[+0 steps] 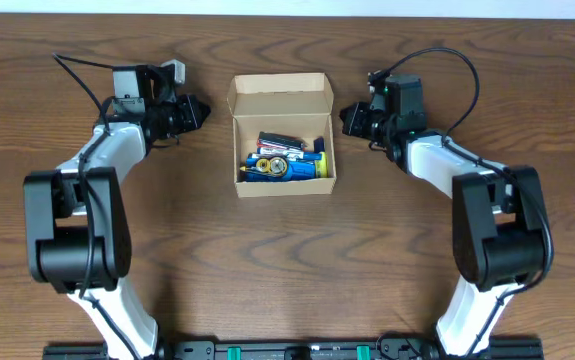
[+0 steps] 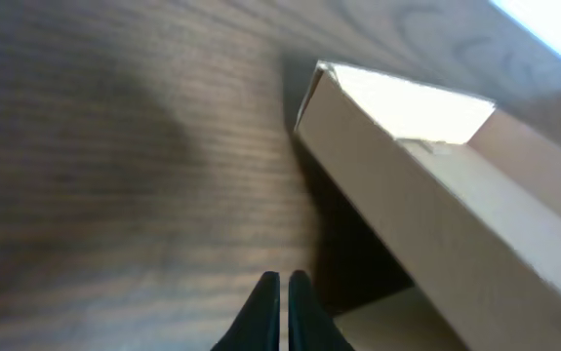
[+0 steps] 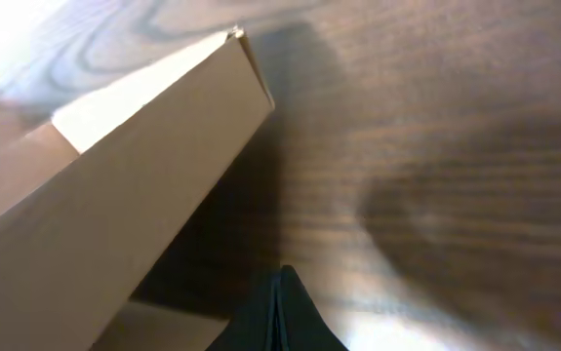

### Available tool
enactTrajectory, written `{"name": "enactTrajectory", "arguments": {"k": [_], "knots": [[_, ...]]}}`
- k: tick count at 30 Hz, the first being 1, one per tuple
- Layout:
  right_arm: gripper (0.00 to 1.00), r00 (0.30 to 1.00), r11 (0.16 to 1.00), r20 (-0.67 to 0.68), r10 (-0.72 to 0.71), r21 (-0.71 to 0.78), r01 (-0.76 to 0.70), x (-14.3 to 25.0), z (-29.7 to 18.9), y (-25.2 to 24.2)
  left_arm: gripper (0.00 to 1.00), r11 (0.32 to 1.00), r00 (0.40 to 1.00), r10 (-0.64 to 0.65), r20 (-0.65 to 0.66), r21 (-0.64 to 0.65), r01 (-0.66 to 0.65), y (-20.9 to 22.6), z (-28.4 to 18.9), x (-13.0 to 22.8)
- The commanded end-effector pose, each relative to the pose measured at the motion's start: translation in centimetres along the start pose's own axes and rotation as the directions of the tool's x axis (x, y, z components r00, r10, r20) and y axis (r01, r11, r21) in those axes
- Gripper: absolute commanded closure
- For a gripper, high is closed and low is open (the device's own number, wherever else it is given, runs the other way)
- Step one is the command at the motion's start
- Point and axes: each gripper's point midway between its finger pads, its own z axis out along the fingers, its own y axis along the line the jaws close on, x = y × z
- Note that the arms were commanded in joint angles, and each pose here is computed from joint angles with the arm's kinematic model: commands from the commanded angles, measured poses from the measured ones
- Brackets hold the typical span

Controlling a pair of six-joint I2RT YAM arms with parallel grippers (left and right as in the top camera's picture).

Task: Pack container
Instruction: 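Move both grippers to the box lid flaps on either side, then swing the box lid closed with both grippers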

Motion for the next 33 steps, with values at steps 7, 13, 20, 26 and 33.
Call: {"name": "enactTrajectory", "arguments": {"k": [7, 13, 20, 26, 33], "knots": [[0.99, 0.991, 0.989, 0.005, 0.133, -0.067, -0.132, 0.4, 2.0, -0.3, 0.95, 0.981, 0.993, -0.101, -0.056, 0.160, 0.109, -1.3, 3.1, 1.2], [0.99, 0.980, 0.976, -0.002, 0.199, -0.084, -0.199, 0.7, 2.7, -0.3, 0.94, 0.971, 0.994, -0.080, -0.078, 0.220, 0.095, -2.9, 4.0, 1.0], [0.99, 0.985, 0.975, 0.002, 0.171, -0.148, -0.168, 0.5, 2.9, 1.2, 0.95, 0.968, 0.994, -0.073, -0.082, 0.234, 0.091, -3.3, 4.0, 0.9], [0.99, 0.988, 0.969, 0.002, 0.153, -0.198, -0.149, 0.1, 2.7, 2.2, 0.94, 0.956, 0.992, -0.067, -0.103, 0.280, 0.093, -4.1, 3.8, 1.2], [0.99, 0.991, 0.960, -0.003, 0.136, -0.248, -0.132, -0.1, 2.5, 3.2, 0.94, 0.943, 0.993, -0.044, -0.110, 0.325, 0.078, -4.9, 3.5, 1.2]]}}
